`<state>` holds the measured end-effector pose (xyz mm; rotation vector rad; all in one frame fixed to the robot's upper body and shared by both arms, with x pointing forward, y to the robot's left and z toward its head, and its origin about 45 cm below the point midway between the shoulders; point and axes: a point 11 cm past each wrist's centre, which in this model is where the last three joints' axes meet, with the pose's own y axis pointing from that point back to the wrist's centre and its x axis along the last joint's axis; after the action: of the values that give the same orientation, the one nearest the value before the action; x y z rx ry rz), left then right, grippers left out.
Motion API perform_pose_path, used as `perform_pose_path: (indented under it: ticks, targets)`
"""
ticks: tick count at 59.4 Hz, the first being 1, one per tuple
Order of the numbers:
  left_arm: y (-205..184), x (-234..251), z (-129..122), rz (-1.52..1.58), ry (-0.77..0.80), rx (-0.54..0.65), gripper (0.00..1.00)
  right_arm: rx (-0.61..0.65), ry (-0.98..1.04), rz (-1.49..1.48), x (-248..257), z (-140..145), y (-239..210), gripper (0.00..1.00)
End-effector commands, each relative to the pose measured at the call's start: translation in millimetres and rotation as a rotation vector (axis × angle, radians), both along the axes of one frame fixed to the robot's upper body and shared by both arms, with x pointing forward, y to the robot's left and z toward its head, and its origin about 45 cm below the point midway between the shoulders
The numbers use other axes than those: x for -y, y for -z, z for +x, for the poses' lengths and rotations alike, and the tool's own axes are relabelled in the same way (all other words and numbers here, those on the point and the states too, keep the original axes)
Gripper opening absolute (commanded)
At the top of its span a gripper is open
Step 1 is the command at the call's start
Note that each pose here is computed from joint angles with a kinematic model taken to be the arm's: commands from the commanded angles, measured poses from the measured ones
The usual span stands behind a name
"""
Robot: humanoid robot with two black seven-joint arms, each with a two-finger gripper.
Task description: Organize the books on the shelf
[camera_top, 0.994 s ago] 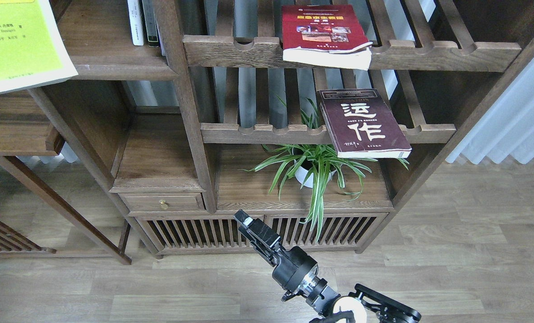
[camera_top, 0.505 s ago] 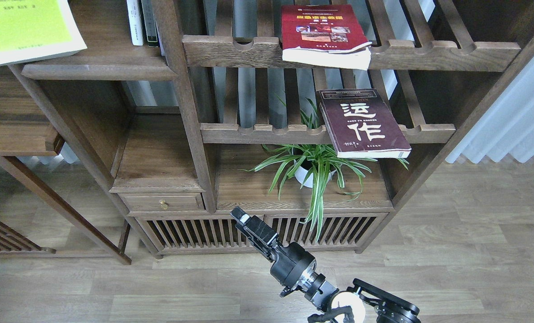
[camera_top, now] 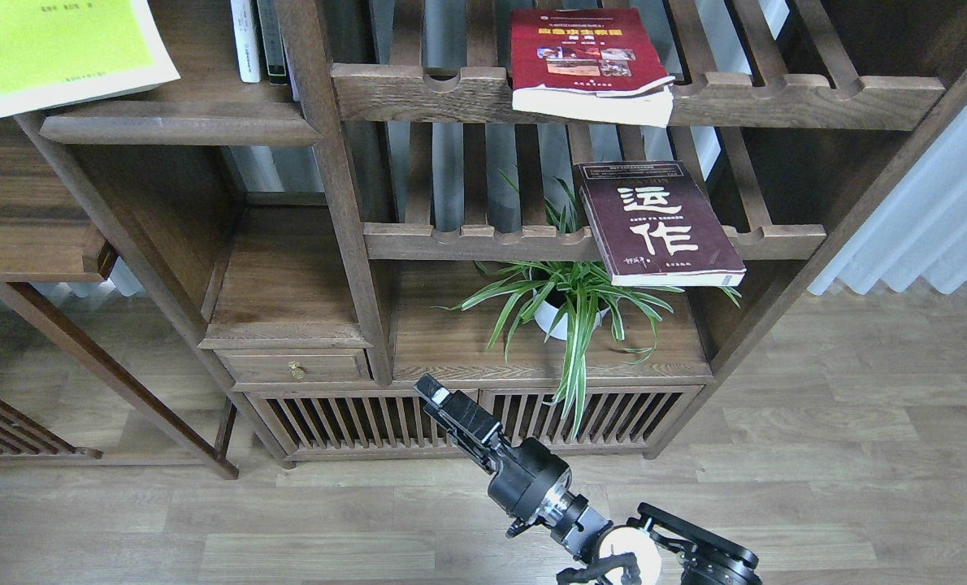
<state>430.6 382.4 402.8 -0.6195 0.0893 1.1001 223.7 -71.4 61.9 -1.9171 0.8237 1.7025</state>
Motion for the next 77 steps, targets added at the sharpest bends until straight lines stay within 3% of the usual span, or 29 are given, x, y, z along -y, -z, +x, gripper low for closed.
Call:
perform_pose_path:
  ticks: [1,34,46,58,77]
  targets:
    - [6,10,6,-0.031,0.001,0.003,0.01,0.001,-0.008,-0.007,0,-3,2,0.75]
    - [-1,4,13,-0.016,-0.045,0.03,0.01,-0.006,-0.035,-0.028,-2,-11,8,0.75]
    - [-20,3,20,-0.033,-0.077,0.107,0.01,-0.006,-0.038,-0.029,-3,-12,8,0.75]
    - [-17,-1,24,-0.004,-0.106,0.101,0.0,-0.009,-0.035,-0.028,-2,-13,9,0.75]
    - [-16,7,32,0.035,-0.156,0.191,0.0,-0.005,-0.036,-0.03,-2,-12,8,0.75]
